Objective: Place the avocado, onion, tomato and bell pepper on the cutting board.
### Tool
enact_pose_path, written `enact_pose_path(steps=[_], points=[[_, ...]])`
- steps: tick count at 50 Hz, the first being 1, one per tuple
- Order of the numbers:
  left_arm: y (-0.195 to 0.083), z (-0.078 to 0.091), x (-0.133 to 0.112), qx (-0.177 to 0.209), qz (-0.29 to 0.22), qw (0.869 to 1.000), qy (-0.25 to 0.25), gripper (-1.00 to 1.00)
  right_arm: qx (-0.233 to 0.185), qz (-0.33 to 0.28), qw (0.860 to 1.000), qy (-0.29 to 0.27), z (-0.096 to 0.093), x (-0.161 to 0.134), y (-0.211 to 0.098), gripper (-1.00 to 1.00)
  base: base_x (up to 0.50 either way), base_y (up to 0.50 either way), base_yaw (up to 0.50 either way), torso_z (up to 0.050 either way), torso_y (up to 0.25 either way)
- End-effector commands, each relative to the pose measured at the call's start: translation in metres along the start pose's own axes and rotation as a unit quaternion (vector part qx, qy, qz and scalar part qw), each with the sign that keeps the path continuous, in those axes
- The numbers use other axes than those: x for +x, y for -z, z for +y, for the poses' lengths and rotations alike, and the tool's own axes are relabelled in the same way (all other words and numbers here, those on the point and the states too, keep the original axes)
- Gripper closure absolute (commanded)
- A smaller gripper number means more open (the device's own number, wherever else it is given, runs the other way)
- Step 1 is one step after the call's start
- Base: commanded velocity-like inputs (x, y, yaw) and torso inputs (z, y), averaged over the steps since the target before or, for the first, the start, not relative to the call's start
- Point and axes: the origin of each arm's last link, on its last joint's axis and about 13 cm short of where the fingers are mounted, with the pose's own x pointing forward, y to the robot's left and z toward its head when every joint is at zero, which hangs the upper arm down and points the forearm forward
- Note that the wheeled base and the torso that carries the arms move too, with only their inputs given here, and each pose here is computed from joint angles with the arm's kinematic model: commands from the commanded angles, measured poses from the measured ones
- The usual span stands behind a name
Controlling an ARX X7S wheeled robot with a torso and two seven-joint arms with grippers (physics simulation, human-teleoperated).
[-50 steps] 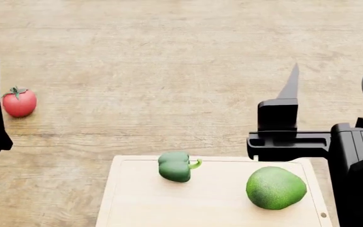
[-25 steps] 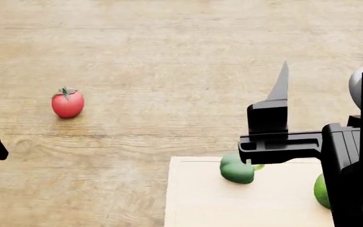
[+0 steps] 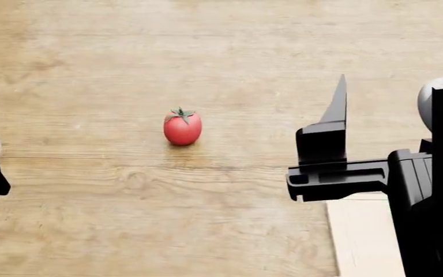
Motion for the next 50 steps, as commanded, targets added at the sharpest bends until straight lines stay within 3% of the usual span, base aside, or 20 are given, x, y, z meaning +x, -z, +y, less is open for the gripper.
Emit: enact_pose_path(steps=[1,16,17,18,26,44,50], points=[[-0.001,0.0,0.0,-0.02,-0.008,1.0,0.01,-1.0,0.0,-0.016,1.0,-0.017,0.003,-0.001,-0.002,-1.0,0.0,0.5,0.0,0.0,0.0],[0.0,-0.002,-0.002,-0.024,-0.006,1.0,0.007,-1.0,-0.001,-0.016,1.0,-0.022,0.002,-0.001,-0.003,-1.0,0.0,0.5,0.0,0.0,0.0],[0.001,-0.002,-0.002,-0.024,-0.005,1.0,0.007,-1.0,-0.002,-0.016,1.0,-0.021,0.002,0.0,-0.003,-1.0,0.0,0.01,0.0,0.0,0.0],[0.001,-0.002,-0.002,-0.024,-0.005,1.0,0.007,-1.0,0.023,-0.011,0.999,-0.022,0.001,0.0,-0.004,-1.0,0.0,0.0,0.0,0.0,0.0],[0.001,-0.002,-0.002,-0.023,-0.006,1.0,0.005,-1.0,0.011,-0.016,0.999,-0.027,0.001,0.003,-0.007,-1.0,0.07,0.0,0.0,0.0,0.0],[0.0,-0.002,-0.003,-0.025,-0.007,1.0,0.007,-1.0,-0.005,-0.014,0.999,-0.042,0.004,0.005,-0.011,-1.0,0.49,0.01,0.0,0.0,0.0],[-0.001,-0.003,-0.003,-0.025,-0.009,1.0,0.009,-1.0,0.022,0.008,0.997,-0.067,0.008,0.01,-0.019,-1.0,0.0,0.0,0.0,0.0,0.003]])
